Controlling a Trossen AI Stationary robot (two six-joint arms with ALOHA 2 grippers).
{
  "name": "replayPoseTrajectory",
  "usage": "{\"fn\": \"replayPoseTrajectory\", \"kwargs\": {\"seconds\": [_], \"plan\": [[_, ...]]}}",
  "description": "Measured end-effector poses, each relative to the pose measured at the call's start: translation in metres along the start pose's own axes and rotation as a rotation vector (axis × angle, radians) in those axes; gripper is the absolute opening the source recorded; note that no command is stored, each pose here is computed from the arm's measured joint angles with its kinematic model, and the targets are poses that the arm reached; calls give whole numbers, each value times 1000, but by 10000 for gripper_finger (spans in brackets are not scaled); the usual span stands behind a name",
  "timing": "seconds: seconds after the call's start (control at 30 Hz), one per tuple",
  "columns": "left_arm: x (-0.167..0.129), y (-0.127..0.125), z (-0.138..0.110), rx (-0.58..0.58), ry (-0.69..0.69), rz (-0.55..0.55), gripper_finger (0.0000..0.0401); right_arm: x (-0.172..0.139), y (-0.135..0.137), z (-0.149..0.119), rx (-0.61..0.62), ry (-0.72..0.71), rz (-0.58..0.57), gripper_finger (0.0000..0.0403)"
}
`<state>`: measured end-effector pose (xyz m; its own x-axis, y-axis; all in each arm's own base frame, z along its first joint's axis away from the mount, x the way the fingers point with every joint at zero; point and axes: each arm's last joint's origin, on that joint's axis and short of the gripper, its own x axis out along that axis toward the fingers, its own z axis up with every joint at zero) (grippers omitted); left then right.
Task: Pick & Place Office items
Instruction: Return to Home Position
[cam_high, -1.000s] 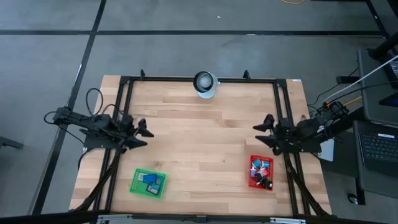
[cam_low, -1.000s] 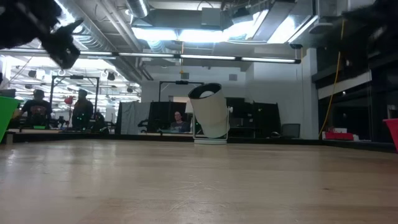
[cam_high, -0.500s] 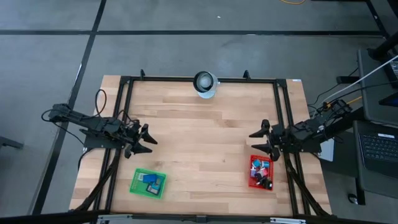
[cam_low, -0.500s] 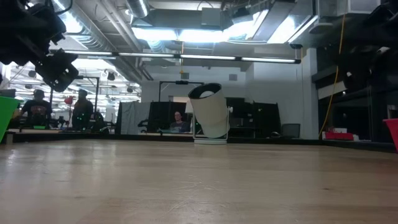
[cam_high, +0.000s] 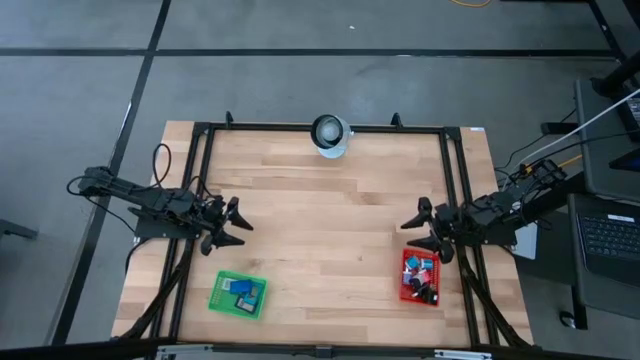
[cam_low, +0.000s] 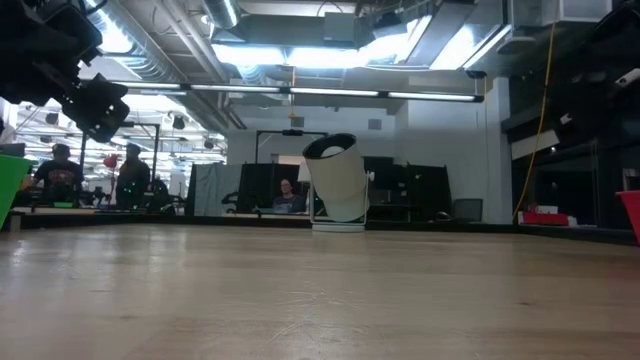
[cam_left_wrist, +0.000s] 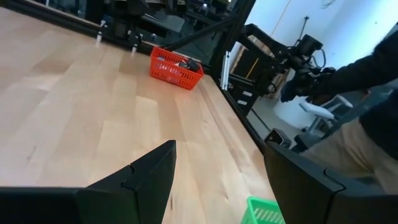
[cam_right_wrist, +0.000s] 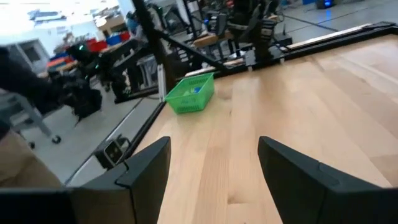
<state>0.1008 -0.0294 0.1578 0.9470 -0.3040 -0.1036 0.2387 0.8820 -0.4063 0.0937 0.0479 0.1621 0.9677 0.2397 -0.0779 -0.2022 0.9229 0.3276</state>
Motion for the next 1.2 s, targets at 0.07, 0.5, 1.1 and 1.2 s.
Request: {"fn": "replayPoseTrajectory", "kwargs": {"seconds": [0.07, 0.5, 1.1, 1.2], "plan": [[0, 0, 0, 14, 0, 1, 239, 0, 1, 0, -33, 9, 24, 247], [0, 0, 0, -67, -6, 0, 239, 0, 2, -1, -57, 24, 66, 247], [0, 0, 0, -67, -6, 0, 239, 0, 2, -1, -55, 24, 66, 247], [0, 0, 0, -67, -6, 0, 239, 0, 2, -1, -55, 23, 64, 247]]}}
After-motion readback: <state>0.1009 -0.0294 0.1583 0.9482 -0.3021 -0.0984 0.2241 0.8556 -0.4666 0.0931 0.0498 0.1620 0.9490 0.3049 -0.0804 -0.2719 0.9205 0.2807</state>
